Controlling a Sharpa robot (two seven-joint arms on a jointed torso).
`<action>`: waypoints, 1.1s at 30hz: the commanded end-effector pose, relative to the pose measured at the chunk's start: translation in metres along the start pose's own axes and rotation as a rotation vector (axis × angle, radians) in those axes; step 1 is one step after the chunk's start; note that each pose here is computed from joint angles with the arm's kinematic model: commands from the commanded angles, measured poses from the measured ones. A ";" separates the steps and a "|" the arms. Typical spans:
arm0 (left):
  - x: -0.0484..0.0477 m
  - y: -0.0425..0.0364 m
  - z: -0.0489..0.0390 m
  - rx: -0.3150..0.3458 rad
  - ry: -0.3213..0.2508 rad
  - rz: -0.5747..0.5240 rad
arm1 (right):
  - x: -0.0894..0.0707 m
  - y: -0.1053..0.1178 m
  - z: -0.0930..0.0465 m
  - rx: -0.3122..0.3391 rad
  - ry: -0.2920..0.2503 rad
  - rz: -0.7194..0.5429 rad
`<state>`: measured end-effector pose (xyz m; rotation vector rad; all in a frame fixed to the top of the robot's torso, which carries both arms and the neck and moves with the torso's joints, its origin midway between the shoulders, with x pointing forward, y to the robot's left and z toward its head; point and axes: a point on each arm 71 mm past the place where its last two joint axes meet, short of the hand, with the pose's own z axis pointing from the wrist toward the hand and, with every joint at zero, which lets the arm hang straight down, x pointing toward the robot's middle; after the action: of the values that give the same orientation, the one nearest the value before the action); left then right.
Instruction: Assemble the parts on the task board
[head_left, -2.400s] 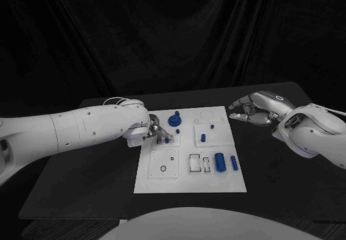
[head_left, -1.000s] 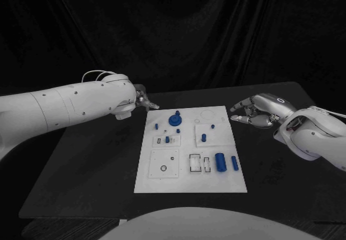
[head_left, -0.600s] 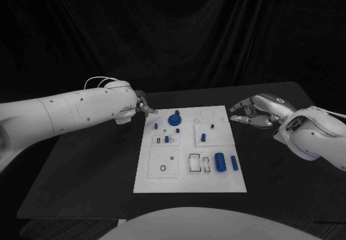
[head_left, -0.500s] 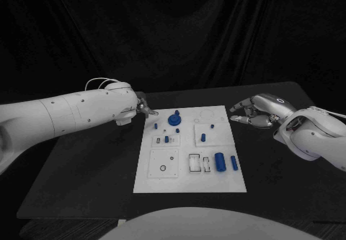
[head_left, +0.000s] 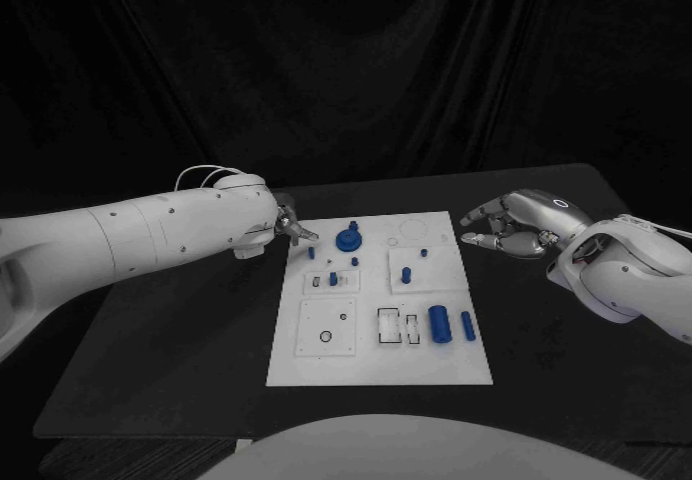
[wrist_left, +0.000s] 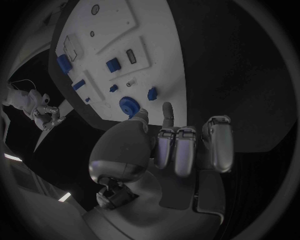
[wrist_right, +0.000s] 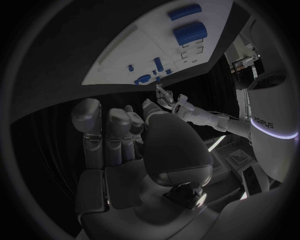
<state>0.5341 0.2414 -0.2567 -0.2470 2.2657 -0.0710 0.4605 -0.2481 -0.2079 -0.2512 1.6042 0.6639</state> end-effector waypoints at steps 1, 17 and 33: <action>0.0025 -0.0036 0.0001 0.024 0.014 0.011 | 0.001 -0.001 -0.001 0.004 0.000 0.000; 0.0093 -0.0063 0.0021 0.030 0.036 0.021 | 0.003 0.000 -0.001 0.005 0.008 0.002; 0.0144 -0.0113 0.0036 0.041 0.051 0.029 | 0.003 -0.001 -0.001 0.010 0.013 0.002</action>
<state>0.5301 0.2303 -0.2672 -0.2098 2.3050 -0.0894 0.4602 -0.2482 -0.2100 -0.2505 1.6112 0.6633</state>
